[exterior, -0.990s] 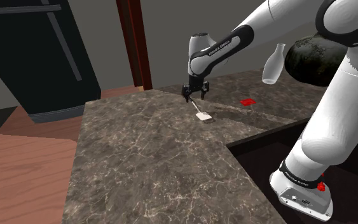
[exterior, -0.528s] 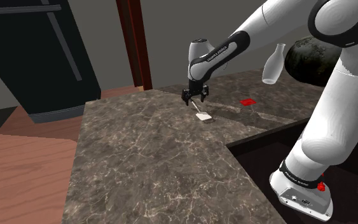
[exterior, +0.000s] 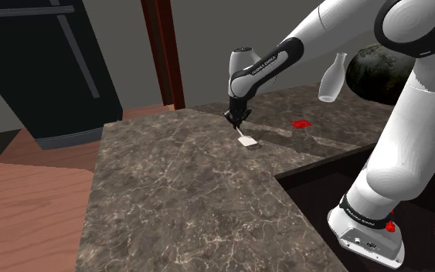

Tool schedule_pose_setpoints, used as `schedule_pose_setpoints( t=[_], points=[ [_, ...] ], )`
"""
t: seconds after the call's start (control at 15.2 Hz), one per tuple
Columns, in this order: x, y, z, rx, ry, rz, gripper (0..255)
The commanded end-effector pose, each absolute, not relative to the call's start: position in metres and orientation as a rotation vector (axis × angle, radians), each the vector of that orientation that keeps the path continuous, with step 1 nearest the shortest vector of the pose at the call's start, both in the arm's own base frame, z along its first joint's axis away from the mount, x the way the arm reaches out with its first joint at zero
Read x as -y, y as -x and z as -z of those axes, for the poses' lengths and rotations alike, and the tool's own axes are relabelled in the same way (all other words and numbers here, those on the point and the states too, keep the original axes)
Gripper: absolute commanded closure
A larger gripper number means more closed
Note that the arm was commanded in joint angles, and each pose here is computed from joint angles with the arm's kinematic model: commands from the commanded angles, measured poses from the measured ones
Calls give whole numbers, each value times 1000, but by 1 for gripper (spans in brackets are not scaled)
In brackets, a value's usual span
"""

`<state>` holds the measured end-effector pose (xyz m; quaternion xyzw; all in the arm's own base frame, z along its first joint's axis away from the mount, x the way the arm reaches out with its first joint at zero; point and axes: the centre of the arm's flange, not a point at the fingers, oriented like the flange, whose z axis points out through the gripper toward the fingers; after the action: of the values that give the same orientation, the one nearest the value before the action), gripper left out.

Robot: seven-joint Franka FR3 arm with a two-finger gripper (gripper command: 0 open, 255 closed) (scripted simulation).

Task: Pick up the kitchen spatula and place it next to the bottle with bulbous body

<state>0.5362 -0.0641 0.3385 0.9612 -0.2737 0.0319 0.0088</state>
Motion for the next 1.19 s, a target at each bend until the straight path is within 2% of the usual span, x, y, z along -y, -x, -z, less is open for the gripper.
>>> schedule_pose_setpoints(
  t=[0.0,0.33,1.12],
  points=[
    [64,-536,-339,855,-3003,-100,255],
    [64,-536,-339,855,-3003,-100,255],
    [64,-536,-402,855,-3003,-100,255]
  ],
)
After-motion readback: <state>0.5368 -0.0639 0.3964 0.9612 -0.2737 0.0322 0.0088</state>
